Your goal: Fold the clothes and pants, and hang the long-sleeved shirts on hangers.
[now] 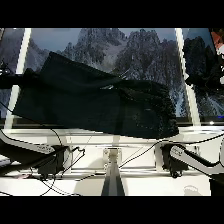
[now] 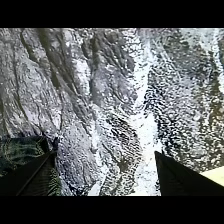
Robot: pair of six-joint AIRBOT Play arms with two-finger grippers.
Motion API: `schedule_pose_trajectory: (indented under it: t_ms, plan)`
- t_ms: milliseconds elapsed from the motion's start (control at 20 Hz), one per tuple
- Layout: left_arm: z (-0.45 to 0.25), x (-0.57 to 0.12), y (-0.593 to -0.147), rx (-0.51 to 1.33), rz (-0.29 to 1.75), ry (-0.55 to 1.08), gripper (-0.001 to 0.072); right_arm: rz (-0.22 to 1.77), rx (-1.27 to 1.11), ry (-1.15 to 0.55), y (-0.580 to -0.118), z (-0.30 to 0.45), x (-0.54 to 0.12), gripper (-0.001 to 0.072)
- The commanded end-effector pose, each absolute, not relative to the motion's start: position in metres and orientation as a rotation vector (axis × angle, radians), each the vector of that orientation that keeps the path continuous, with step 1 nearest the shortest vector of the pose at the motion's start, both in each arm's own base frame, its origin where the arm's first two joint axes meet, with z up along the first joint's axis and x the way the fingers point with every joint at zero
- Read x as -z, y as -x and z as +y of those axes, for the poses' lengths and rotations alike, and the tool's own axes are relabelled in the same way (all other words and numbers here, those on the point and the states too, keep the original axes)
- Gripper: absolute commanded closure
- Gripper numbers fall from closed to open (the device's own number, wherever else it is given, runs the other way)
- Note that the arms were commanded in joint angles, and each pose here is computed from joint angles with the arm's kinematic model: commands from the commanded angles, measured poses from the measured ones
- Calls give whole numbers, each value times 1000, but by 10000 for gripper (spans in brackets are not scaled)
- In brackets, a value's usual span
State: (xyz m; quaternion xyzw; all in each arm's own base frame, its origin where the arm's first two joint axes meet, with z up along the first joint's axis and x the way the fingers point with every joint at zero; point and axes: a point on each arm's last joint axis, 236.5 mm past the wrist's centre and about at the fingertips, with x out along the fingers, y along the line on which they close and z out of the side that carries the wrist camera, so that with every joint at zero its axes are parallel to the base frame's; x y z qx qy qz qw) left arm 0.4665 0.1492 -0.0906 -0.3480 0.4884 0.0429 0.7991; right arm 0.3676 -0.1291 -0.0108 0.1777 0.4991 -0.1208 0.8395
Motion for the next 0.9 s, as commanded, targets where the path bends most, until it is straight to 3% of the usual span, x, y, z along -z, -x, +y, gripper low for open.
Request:
schedule_pose_trajectory:
  t_ms: [0, 400, 450, 550, 600, 650, 850]
  plan:
    - [142, 85, -473, -78, 1023, 785, 334, 1056, 255, -377, -367, -129, 11, 19]
    - [136, 78, -482, -52, 995, 755, 349, 1055, 256, -376, -368, -129, 11, 19]
    - [132, 79, -485, -43, 993, 736, 378, 1055, 256, -377, -368, -129, 11, 18]
    - [128, 78, -493, -43, 973, 706, 528, 1055, 256, -378, -368, -129, 11, 18]
    - [126, 77, -497, -45, 963, 697, 644, 1055, 256, -377, -368, -129, 11, 18]
    - [122, 71, -501, -35, 949, 710, 685, 1055, 256, -376, -368, -129, 11, 19]
    - [120, -1, -518, 41, 847, 690, 685, 1030, 275, -337, -371, -138, 8, 18]
